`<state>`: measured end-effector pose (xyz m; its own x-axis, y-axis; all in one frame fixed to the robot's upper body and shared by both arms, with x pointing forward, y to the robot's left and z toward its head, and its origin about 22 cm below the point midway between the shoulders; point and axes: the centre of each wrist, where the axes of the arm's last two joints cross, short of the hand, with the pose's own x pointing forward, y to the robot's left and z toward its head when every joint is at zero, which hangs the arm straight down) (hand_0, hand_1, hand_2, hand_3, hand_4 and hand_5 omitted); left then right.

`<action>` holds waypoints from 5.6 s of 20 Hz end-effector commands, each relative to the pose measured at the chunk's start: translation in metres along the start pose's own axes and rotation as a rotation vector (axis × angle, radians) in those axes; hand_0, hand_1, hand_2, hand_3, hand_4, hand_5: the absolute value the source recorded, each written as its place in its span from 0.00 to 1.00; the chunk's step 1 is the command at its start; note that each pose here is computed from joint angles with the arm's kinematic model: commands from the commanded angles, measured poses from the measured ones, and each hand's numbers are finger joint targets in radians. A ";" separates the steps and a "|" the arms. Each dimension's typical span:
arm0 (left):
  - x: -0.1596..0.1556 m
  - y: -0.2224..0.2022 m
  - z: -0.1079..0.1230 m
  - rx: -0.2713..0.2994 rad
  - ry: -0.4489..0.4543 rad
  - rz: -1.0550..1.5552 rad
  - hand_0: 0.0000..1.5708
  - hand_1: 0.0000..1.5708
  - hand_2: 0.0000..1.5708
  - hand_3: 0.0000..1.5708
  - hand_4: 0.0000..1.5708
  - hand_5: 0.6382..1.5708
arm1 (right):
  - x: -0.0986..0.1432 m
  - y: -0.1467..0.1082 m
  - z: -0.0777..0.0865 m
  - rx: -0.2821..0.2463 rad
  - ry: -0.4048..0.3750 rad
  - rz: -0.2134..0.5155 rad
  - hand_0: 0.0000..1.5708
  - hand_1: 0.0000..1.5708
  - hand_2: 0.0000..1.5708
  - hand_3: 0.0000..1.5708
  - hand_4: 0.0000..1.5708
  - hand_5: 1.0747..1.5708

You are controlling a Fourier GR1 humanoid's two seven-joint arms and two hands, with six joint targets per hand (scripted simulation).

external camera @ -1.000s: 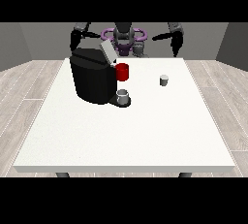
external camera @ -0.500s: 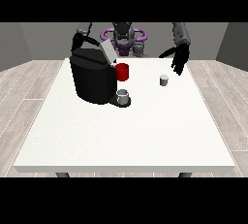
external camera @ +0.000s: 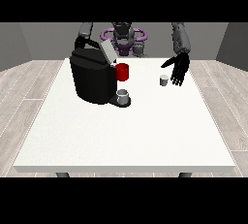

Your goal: Insert the coffee pod into the coffee machine and close the lid

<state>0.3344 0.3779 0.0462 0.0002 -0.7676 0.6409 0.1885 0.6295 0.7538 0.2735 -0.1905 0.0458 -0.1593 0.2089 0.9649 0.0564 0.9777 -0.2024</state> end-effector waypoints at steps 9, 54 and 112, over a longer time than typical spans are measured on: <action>0.017 -0.027 -0.031 0.088 -0.095 -0.248 0.68 0.68 0.72 0.59 0.30 1.00 | -0.009 0.014 -0.009 0.041 0.034 -0.008 0.00 0.00 0.00 0.00 0.00 1.00; 0.155 0.005 -0.099 -0.228 -0.240 -0.278 0.85 0.85 0.87 0.86 0.36 1.00 | -0.081 -0.028 -0.026 0.025 0.255 0.070 0.00 0.00 0.00 0.00 0.00 1.00; 0.261 0.137 -0.100 0.092 -0.308 -0.299 0.79 0.79 0.80 0.76 0.18 1.00 | -0.002 -0.017 -0.077 -0.044 0.008 0.035 0.00 0.00 0.00 0.00 0.00 1.00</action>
<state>0.4613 0.2484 0.2869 -0.3162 -0.8462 0.4289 0.0914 0.4228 0.9016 0.3459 -0.2101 0.0574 -0.1438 0.2316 0.9621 0.0943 0.9710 -0.2196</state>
